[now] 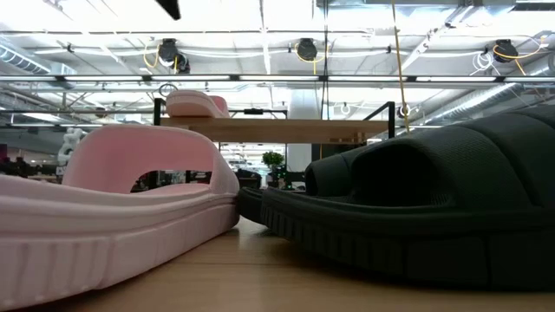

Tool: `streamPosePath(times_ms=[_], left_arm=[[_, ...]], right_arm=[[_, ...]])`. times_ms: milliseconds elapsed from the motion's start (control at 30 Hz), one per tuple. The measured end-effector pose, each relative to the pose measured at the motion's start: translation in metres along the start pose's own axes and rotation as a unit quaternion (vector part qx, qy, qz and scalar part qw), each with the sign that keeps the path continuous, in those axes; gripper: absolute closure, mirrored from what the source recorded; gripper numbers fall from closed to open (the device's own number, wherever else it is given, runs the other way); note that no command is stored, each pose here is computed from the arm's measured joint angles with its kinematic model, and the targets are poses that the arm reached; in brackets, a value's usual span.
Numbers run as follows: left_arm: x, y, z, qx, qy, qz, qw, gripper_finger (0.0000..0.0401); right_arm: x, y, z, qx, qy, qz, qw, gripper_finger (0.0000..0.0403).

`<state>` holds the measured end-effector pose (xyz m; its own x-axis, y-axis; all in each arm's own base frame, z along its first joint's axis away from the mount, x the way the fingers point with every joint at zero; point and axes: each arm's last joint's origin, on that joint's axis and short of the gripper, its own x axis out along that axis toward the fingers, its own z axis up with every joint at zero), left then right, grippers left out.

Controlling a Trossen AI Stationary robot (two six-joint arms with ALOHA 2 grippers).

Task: Pick and place slides into the shelf
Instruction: Put the pink slipper on the shelf

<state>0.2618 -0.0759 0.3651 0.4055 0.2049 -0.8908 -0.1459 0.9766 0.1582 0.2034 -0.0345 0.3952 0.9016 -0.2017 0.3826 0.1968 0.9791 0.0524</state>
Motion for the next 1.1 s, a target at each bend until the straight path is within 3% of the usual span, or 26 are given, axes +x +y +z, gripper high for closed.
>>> streamPosePath(times_ms=[133, 300, 500, 600, 733, 1100], left_arm=[[0.024, -0.051, 0.001, -0.019, 0.037, -0.072, 0.997, 0.0192], [0.051, -0.124, 0.009, -0.054, 0.012, -0.137, 0.989, 0.0192], [0.087, -0.180, 0.024, -0.080, 0.014, -0.111, 0.990, 0.0192], [0.111, -0.193, 0.021, -0.067, 0.067, -0.055, 0.994, 0.0192], [0.135, -0.195, 0.014, -0.077, 0.146, 0.022, 0.986, 0.0192], [0.143, -0.195, 0.013, -0.072, 0.127, 0.066, 0.987, 0.0192]], right_arm=[[0.000, -0.005, 0.000, -0.006, 0.001, -0.011, 1.000, 0.0193], [0.000, -0.007, -0.002, 0.004, 0.010, -0.014, 1.000, 0.0193], [-0.005, -0.004, -0.003, 0.042, 0.041, 0.029, 0.998, 0.0193], [-0.009, -0.002, -0.002, 0.063, 0.054, 0.071, 0.994, 0.0193], [-0.013, 0.001, 0.003, 0.076, 0.057, 0.121, 0.988, 0.0193], [-0.021, 0.003, 0.012, 0.079, 0.043, 0.141, 0.986, 0.0193]])
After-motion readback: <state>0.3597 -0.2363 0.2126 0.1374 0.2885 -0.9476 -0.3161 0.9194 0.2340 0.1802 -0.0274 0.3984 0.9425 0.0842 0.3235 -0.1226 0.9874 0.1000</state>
